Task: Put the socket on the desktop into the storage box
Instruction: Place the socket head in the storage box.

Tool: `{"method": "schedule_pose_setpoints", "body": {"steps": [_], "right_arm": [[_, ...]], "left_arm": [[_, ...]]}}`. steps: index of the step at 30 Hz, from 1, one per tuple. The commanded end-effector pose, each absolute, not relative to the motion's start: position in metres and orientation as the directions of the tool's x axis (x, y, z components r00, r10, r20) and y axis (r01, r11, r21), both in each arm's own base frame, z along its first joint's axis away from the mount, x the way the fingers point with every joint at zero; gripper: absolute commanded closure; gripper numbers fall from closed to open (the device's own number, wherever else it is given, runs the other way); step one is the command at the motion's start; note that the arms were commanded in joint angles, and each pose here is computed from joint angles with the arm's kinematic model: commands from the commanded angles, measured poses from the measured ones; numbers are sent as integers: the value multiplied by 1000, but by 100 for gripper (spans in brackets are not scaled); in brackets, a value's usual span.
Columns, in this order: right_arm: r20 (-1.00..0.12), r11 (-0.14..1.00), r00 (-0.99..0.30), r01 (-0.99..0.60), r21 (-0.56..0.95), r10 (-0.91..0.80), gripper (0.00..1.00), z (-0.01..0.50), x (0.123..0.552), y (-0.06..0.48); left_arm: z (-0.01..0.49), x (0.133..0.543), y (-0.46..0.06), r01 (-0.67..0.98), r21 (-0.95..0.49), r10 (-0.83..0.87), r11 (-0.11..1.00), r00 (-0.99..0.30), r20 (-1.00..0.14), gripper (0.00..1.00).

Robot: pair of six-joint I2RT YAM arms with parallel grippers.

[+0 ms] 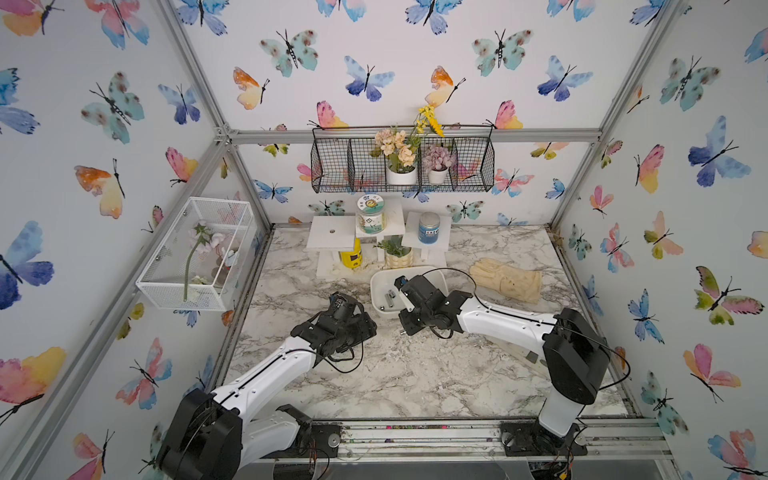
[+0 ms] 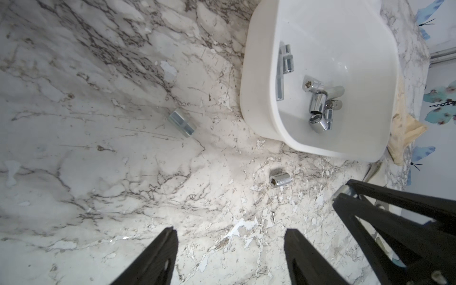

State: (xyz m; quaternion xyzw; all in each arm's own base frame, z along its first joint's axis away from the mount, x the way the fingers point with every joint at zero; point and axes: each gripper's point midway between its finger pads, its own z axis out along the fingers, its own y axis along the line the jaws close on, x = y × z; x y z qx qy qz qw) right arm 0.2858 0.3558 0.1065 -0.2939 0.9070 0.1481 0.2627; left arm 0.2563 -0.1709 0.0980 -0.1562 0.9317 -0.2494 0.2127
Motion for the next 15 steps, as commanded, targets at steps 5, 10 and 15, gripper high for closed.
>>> {"method": "schedule_pose_setpoints", "body": {"steps": [5, 10, 15], "right_arm": [[-585, 847, -709, -527, 67, -394, 78, 120, 339, 342], [-572, 876, -736, -478, 60, -362, 78, 107, 367, 335], [-550, 907, -769, -417, 49, -324, 78, 87, 391, 323]], "left_arm": [[112, 265, -182, -151, -570, -389, 807, -863, -322, 27], [112, 266, -184, -148, -573, -386, 806, -865, -320, 27], [111, 264, -183, -149, -571, -386, 807, -866, -319, 27]]}}
